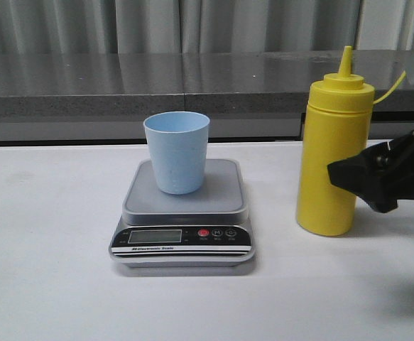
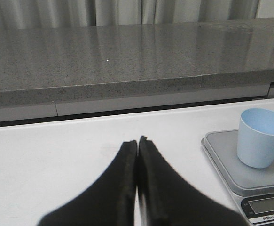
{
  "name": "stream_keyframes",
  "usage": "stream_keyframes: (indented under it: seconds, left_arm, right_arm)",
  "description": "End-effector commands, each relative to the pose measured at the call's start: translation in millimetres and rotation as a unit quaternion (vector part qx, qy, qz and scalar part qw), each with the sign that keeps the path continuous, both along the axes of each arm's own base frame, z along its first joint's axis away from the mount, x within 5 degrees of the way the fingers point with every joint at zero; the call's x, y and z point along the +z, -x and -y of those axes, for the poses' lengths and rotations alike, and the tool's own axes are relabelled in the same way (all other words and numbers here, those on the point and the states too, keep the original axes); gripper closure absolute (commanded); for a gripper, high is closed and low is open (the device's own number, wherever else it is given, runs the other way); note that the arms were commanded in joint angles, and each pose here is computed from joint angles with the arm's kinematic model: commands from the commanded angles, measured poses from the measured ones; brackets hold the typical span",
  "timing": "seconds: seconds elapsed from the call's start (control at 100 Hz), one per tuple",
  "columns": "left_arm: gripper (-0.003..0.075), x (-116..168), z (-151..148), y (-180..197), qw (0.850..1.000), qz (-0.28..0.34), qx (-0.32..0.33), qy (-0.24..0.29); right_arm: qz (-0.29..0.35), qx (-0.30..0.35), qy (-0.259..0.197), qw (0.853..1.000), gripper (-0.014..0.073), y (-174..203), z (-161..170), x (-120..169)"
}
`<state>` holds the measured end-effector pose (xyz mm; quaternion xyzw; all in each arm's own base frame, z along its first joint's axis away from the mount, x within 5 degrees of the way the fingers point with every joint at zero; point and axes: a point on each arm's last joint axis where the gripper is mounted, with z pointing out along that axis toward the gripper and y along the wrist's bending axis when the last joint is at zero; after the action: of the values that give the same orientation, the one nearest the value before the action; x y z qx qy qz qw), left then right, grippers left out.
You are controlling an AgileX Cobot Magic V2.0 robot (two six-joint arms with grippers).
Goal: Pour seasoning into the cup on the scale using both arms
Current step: 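Close the right gripper around the yellow bottle's body, then lift the bottle and tilt its nozzle down over the cup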
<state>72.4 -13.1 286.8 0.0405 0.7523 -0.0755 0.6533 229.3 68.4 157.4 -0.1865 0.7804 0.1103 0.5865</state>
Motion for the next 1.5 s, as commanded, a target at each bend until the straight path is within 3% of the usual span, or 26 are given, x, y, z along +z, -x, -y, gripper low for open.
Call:
stream_keyframes:
  seconds: [0.0, 1.26, 1.36, 1.49]
  left_arm:
    - [0.0739, 16, -1, 0, 0.999, 0.051, 0.008, 0.008]
    - [0.0739, 16, -1, 0, 0.999, 0.051, 0.008, 0.008]
    - [0.0739, 16, -1, 0, 0.999, 0.051, 0.008, 0.008]
    - [0.0739, 16, -1, 0, 0.999, 0.051, 0.008, 0.008]
  right_arm:
    - [0.067, 0.007, -0.032, 0.997, -0.005, -9, -4, 17]
    - [0.066, 0.005, -0.087, 0.994, -0.0045, -49, -14, 0]
    - [0.065, 0.005, -0.086, 0.994, 0.0025, -49, -14, 0]
    - [0.065, 0.006, -0.086, 0.994, 0.0214, -49, -14, 0]
